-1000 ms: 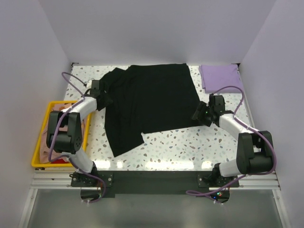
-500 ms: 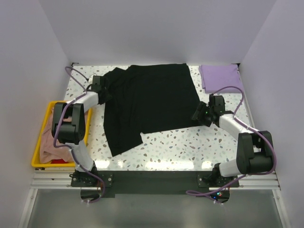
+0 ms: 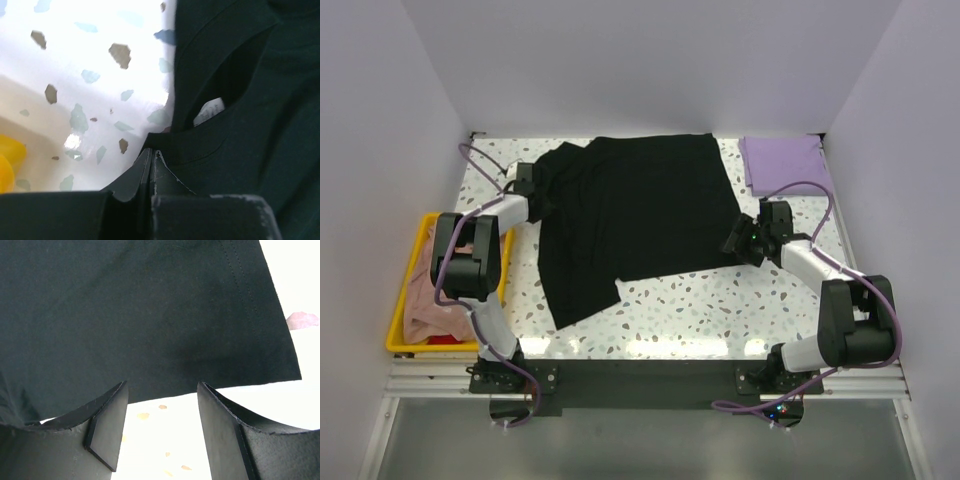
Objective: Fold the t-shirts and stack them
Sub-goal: Flatten the tshirt out
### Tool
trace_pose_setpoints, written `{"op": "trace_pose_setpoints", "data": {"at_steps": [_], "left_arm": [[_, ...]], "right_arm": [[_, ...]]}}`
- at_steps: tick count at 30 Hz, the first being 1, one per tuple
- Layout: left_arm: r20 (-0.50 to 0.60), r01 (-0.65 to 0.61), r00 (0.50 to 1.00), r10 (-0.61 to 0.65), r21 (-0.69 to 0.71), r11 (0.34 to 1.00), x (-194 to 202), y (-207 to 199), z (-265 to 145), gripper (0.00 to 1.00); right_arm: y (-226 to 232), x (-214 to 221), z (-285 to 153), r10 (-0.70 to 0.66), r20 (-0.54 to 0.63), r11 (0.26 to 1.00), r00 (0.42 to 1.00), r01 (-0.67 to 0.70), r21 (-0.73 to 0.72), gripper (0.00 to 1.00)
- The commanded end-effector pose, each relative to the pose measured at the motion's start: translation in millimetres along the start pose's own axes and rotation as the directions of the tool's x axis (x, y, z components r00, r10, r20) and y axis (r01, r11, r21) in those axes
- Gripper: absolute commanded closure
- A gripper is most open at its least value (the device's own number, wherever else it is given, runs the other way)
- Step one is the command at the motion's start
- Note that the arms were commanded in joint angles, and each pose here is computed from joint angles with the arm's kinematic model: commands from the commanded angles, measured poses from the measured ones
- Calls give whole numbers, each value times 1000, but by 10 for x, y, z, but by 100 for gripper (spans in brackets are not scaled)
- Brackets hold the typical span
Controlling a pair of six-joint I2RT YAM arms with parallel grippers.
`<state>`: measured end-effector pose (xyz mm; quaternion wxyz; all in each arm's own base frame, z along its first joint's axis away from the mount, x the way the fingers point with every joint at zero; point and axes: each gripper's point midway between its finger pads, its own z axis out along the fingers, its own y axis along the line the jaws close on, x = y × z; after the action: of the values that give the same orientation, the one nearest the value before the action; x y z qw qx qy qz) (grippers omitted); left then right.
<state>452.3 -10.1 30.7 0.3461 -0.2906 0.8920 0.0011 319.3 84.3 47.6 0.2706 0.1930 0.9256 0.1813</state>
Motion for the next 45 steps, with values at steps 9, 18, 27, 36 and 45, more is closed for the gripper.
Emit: {"op": "trace_pose_setpoints", "data": {"at_steps": [9, 18, 27, 36, 45], "left_arm": [[-35, 98, 994, -102, -120, 988, 241, 412, -168, 100], [-47, 183, 979, -200, -235, 954, 395, 765, -510, 100], [-13, 214, 974, -228, -305, 928, 525, 1079, -773, 100], [22, 177, 984, -176, -59, 983, 210, 711, -1026, 85], [-71, 139, 988, -138, 16, 990, 535, 462, -958, 80]], "right_arm": [[69, -16, 46, -11, 15, 999, 1000, 11, -37, 39], [42, 14, 66, -9, 6, 1000, 1000, 9, -29, 39], [-10, 22, 53, -11, 3, 1000, 1000, 11, 0, 39], [-4, -111, -36, -34, 55, 999, 998, 33, 18, 38], [120, -597, -3, -35, 137, 997, 990, 25, 74, 36]]}}
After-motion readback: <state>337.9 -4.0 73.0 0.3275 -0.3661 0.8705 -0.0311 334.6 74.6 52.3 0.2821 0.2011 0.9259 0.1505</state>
